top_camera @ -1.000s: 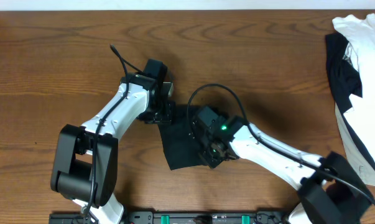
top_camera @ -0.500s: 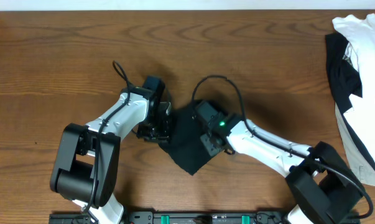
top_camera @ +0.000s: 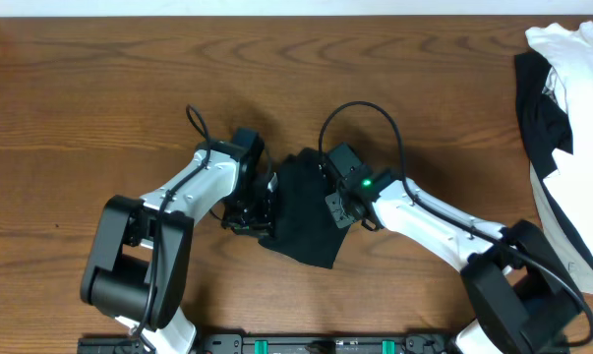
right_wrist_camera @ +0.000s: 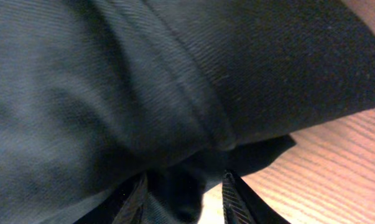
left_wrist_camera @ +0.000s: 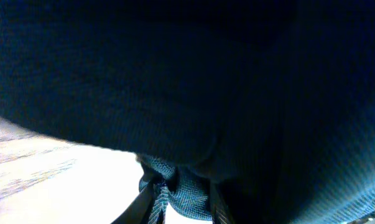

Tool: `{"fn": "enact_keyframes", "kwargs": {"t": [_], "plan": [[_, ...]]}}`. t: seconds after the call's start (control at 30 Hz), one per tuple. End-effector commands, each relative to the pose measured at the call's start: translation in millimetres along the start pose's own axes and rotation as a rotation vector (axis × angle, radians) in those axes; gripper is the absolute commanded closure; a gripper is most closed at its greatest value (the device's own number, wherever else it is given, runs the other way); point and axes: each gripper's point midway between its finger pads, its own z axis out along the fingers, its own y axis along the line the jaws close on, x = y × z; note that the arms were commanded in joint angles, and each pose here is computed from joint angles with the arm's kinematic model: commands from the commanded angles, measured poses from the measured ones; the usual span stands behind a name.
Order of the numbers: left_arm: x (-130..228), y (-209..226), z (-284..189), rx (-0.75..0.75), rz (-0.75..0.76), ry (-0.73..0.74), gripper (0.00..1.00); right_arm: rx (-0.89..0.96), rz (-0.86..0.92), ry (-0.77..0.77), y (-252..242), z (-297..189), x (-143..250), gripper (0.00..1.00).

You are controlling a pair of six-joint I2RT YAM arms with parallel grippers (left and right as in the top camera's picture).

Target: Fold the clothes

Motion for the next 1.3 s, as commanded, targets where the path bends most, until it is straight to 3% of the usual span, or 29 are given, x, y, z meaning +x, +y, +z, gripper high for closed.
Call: {"fn": "enact_keyframes", "kwargs": {"t": [0.0, 0.2, 0.3, 0.37, 0.43, 0.73, 0.8, 0.9, 1.27], "plan": [[-2.5, 2.6, -15.8, -0.046, 0.034, -0.069, 0.75, -0.102, 0.029, -0.11, 12.5, -41.1, -22.7, 0.61], [-17.7, 2.8, -54.0, -0.119, 0.068, -0.261, 0.73, -0.138, 0.078, -0.235, 9.0, -97.0, -30.5, 0.6], [-25.5, -3.9, -65.4, -0.105, 0.092, -0.33, 0.55, -0.143, 0.19, -0.202, 5.8, -102.6, -20.2, 0.66], [-29.1, -5.4, -66.9, -0.101, 0.101, -0.346, 0.5, -0.135, 0.326, -0.138, 3.2, -97.8, -7.0, 0.72], [-32.2, -5.3, -65.5, -0.103, 0.118, -0.349, 0.49, -0.133, 0.425, -0.079, 3.2, -91.8, 5.1, 0.73], [-36.8, -15.3, -62.6, -0.052, 0.168, -0.351, 0.5, -0.202, 0.493, 0.043, 20.3, -61.1, 27.7, 0.72], [-35.5, -17.5, -60.9, -0.037, 0.172, -0.341, 0.59, -0.239, 0.491, 0.045, 26.4, -54.8, 29.7, 0.72], [-34.4, -20.8, -58.5, -0.014, 0.174, -0.329, 0.64, -0.256, 0.494, 0.045, 28.9, -49.0, 32.6, 0.73], [-33.3, -17.9, -36.6, 0.01, 0.156, -0.247, 0.64, -0.297, 0.497, 0.046, 34.4, -35.2, 41.4, 0.74]]}}
